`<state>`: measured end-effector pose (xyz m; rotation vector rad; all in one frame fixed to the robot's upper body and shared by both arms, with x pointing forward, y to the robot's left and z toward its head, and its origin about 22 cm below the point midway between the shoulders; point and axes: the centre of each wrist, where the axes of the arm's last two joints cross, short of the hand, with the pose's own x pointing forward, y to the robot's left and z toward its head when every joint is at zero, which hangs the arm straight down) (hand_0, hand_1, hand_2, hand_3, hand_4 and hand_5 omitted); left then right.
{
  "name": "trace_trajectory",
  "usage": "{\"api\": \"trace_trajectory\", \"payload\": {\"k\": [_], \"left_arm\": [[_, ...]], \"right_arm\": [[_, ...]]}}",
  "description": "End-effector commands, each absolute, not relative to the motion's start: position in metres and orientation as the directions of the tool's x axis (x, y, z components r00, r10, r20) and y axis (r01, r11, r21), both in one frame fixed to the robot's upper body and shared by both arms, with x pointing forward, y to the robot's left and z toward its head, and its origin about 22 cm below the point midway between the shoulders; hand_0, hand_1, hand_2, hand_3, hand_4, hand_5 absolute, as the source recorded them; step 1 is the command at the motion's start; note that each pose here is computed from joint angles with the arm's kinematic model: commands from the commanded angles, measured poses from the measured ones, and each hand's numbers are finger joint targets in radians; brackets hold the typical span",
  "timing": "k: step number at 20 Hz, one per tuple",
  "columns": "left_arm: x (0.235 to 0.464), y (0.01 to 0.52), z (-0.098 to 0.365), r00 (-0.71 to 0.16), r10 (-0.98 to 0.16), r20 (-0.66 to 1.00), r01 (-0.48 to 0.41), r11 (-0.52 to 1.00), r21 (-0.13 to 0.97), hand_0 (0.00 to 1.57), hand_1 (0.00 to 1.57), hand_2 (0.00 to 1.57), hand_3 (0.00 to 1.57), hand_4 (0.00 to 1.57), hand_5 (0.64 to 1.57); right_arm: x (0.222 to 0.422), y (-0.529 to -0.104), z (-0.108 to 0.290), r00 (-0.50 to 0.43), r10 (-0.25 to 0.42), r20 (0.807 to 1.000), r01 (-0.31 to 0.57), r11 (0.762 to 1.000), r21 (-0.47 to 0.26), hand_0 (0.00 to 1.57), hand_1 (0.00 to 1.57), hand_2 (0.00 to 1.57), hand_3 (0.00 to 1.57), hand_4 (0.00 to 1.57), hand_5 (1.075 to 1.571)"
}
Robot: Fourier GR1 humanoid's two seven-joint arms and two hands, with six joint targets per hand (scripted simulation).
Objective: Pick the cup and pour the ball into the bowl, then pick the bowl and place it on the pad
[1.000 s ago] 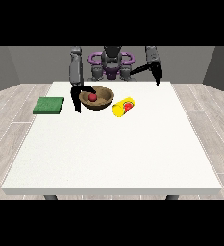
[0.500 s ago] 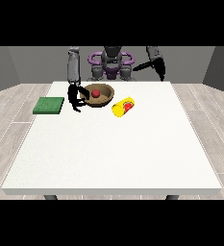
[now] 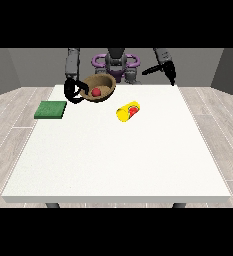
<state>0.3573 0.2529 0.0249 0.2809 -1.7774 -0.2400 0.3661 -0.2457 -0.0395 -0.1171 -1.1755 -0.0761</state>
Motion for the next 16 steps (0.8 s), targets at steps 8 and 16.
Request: {"api": "trace_trajectory", "payload": {"k": [8,16], "left_arm": [[0.361,0.246,0.033,-0.265,-0.316,0.911,-0.102,0.949,0.299,0.00,0.00,0.00,0.00,0.00,1.569],[0.361,0.238,0.026,-0.375,-0.344,0.861,-0.162,0.939,0.305,0.00,0.00,0.00,0.00,0.00,1.565]], "right_arm": [[0.372,-0.350,0.016,0.320,-0.087,0.944,0.198,0.980,0.023,1.57,1.57,1.57,1.57,1.06,1.560],[0.360,-0.408,0.040,0.225,-0.118,0.967,0.169,0.982,0.081,1.57,1.57,1.57,1.57,1.07,1.563]]}}
